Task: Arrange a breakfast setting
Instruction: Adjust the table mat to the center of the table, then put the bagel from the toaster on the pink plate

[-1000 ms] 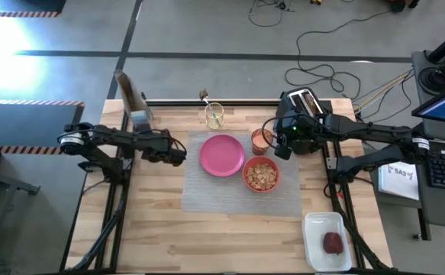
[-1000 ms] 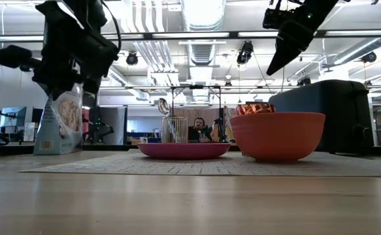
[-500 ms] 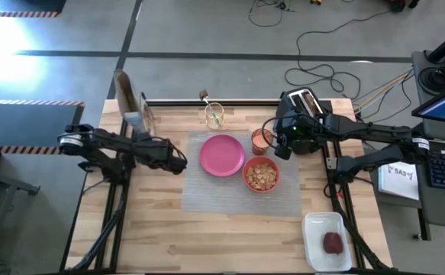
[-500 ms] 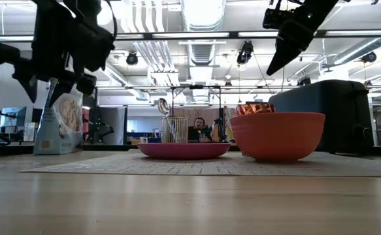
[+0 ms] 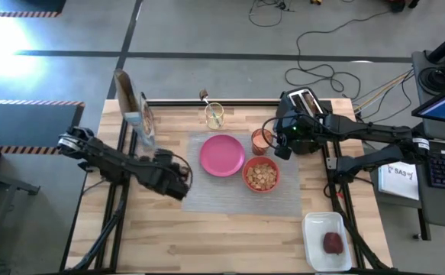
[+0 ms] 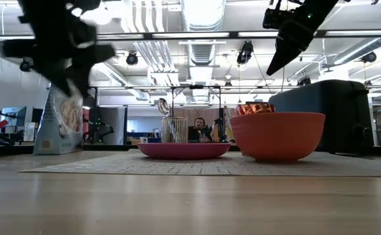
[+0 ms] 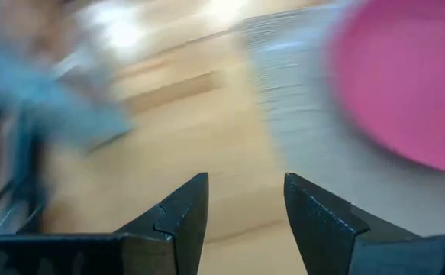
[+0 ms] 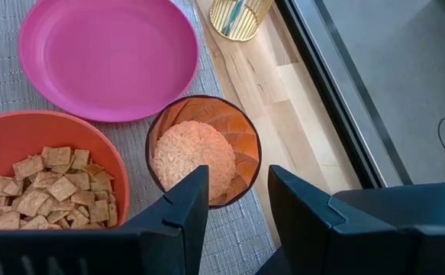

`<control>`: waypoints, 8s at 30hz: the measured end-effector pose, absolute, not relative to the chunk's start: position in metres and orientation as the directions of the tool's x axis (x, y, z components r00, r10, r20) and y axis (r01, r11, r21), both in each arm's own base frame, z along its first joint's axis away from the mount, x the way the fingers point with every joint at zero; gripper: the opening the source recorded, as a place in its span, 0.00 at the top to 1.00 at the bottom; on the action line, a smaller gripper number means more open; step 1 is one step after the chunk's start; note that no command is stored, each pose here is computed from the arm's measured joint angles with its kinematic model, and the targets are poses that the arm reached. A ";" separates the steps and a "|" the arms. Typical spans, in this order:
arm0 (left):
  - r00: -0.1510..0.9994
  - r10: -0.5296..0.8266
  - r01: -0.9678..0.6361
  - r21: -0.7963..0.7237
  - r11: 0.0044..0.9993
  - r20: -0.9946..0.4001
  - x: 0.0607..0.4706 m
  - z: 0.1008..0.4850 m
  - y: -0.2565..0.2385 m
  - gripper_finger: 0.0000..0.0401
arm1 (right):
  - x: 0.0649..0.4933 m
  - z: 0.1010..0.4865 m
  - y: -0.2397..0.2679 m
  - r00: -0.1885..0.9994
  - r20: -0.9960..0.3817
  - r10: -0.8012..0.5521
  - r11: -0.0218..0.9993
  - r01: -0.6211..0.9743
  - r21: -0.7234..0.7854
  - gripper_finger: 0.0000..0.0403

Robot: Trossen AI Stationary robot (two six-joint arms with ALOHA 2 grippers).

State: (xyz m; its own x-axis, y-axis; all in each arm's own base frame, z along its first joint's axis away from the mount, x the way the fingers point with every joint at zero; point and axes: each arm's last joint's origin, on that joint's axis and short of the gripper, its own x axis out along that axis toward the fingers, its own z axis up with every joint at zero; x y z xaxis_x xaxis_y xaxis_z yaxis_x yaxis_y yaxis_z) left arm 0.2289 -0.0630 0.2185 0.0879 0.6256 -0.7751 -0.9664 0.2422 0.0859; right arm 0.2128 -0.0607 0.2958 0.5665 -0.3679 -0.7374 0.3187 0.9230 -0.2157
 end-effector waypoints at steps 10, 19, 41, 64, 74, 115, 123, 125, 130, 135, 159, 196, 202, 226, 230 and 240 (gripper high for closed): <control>0.558 0.500 -0.634 0.048 0.772 -0.663 0.286 0.248 -0.084 0.61 | 0.213 0.296 -0.061 0.566 -0.737 -0.368 0.923 0.320 -0.215 0.68; 0.597 0.525 -0.586 0.116 0.802 -0.606 0.292 0.252 -0.083 0.61 | 0.213 0.296 -0.061 0.567 -0.737 -0.368 0.923 0.319 -0.215 0.68; 0.741 0.346 -0.398 0.039 0.917 -0.575 0.252 0.226 -0.049 0.61 | 0.212 0.296 -0.062 0.548 -0.725 -0.417 0.909 0.252 -0.332 0.68; 0.598 0.030 -0.170 -0.090 0.981 -0.801 0.243 0.129 -0.026 0.61 | 0.213 0.296 -0.062 0.545 -0.724 -0.423 0.901 0.169 -0.400 0.68; 0.536 0.022 -0.186 -0.092 0.978 -0.844 0.254 0.097 -0.042 0.61 | 0.213 0.296 -0.061 0.545 -0.725 -0.420 0.802 0.598 -0.015 0.68; 0.250 -0.131 -0.229 -0.190 0.955 -0.959 0.199 0.123 -0.076 0.61 | 0.213 0.297 -0.061 0.551 -0.720 -0.422 0.769 0.638 0.037 0.68; 0.224 -0.016 -0.154 -0.052 0.987 -0.974 0.206 0.161 -0.076 0.61 | 0.214 0.297 -0.061 0.555 -0.718 -0.419 0.766 0.641 0.049 0.68; 0.241 0.054 -0.148 0.018 0.989 -0.969 0.210 0.174 -0.075 0.61 | 0.214 0.297 -0.061 0.563 -0.722 -0.402 0.766 0.639 0.072 0.68; 0.358 0.102 -0.105 0.069 0.992 -0.928 0.228 0.204 -0.079 0.61 | 0.215 0.297 -0.060 0.581 -0.721 -0.377 0.777 0.622 0.095 0.68; 0.466 0.138 -0.089 0.109 0.990 -0.874 0.241 0.232 -0.082 0.61 | 0.217 0.299 -0.060 0.601 -0.702 -0.382 0.775 0.622 0.110 0.68; 0.590 0.264 -0.164 0.207 0.964 -0.763 0.226 0.250 -0.067 0.61 | 0.171 0.350 -0.133 0.075 -0.841 -0.536 0.360 0.921 -0.147 0.68; 0.578 0.393 -0.318 0.246 0.916 -0.715 0.199 0.251 -0.051 0.61 | 0.175 0.317 -0.213 -0.183 -0.894 -0.408 0.329 0.884 -0.331 0.68; 0.577 0.393 -0.320 0.245 0.915 -0.716 0.196 0.253 -0.050 0.61 | 0.174 0.313 -0.218 -0.224 -0.883 -0.412 0.317 0.874 -0.369 0.68; 0.588 0.399 -0.336 0.236 0.912 -0.703 0.197 0.254 -0.050 0.61 | 0.169 0.312 -0.223 -0.229 -0.888 -0.399 0.298 0.883 -0.362 0.68; 0.589 0.398 -0.335 0.236 0.912 -0.703 0.197 0.254 -0.050 0.61 | 0.171 0.304 -0.229 -0.247 -0.892 -0.379 0.305 0.877 -0.372 0.68; 0.588 0.399 -0.335 0.236 0.912 -0.704 0.196 0.254 -0.050 0.61 | 0.172 0.299 -0.232 -0.264 -0.892 -0.368 0.335 0.857 -0.392 0.80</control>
